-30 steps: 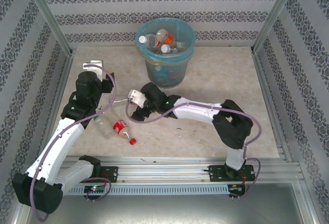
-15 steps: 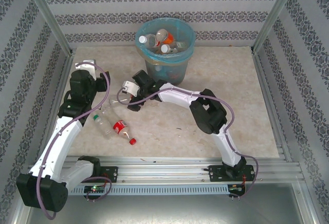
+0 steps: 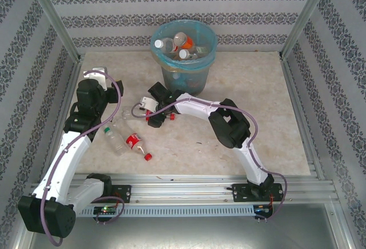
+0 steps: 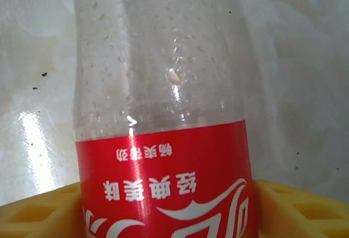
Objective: Put the plastic bottles in the bin
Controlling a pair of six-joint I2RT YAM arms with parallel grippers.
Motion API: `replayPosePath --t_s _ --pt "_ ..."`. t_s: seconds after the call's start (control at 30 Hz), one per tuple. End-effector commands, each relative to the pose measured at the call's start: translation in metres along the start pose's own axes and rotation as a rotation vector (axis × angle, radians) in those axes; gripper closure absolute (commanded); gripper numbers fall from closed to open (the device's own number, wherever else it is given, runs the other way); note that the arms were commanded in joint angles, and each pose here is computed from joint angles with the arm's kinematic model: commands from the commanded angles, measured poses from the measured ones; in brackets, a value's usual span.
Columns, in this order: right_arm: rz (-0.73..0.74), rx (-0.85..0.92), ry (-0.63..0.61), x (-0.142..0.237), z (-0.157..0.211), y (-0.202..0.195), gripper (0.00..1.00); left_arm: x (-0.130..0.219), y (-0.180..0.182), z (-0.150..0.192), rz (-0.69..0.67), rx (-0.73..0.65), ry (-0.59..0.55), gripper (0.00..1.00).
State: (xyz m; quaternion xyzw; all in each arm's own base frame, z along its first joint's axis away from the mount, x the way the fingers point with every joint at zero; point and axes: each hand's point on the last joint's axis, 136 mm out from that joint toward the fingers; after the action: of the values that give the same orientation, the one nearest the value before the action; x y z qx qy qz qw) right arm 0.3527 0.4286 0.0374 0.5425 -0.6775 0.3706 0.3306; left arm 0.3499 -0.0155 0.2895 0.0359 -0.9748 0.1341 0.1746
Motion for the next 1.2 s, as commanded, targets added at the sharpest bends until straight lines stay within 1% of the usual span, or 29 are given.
replayPosePath --t_s 0.0,0.1,0.2,0.33,0.43,0.5,0.57,0.63,0.73,0.9,1.0,1.17 --pt "0.001 -0.002 0.039 0.0 0.005 0.004 0.36 0.005 0.001 -0.009 0.014 0.028 -0.042 0.33" --pt "0.03 -0.007 0.039 0.012 0.005 0.002 0.41 0.007 0.001 -0.011 0.013 0.025 -0.049 0.33" --pt "0.067 -0.022 0.017 0.032 0.002 0.001 0.44 0.009 0.0 -0.014 0.018 0.026 -0.061 0.33" --pt "0.106 -0.051 -0.043 0.063 -0.006 0.004 0.46 0.011 -0.005 -0.018 0.048 0.031 -0.071 0.33" --pt "0.127 -0.075 -0.106 0.089 -0.013 0.011 0.47 0.016 -0.014 -0.025 0.097 0.034 -0.102 0.32" --pt "0.131 -0.087 -0.155 0.106 -0.017 0.018 0.47 0.021 -0.026 -0.03 0.169 0.04 -0.124 0.3" --pt "0.139 -0.106 -0.211 0.125 -0.022 0.024 0.47 0.029 -0.044 -0.036 0.273 0.046 -0.137 0.18" --pt "0.158 -0.123 -0.266 0.145 -0.026 0.026 0.48 0.039 -0.062 -0.042 0.381 0.039 -0.159 0.12" --pt "0.186 -0.141 -0.361 0.175 -0.034 0.029 0.47 0.055 -0.086 -0.05 0.534 0.038 -0.182 0.0" --pt "0.241 -0.158 -0.513 0.216 -0.045 0.027 0.48 0.078 -0.123 -0.062 0.786 0.089 -0.176 0.0" --pt "0.272 -0.161 -0.583 0.237 -0.049 0.024 0.49 0.087 -0.136 -0.068 0.889 0.136 -0.156 0.0" --pt "0.32 -0.161 -0.668 0.264 -0.053 0.021 0.49 0.091 -0.143 -0.076 0.932 0.183 -0.13 0.0"
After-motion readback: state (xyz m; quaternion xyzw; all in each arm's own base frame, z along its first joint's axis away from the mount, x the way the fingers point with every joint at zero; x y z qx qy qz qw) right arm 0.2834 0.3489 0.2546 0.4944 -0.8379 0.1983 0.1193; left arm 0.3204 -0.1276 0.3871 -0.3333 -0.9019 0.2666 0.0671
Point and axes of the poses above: each hand's point on the last joint's axis, 136 mm out from that joint toward the fingers, its own x axis back along the fingers, its own y axis along the line the jaws close on, z = x × y, and after that the axes turned 10 degrees about x, right-handed
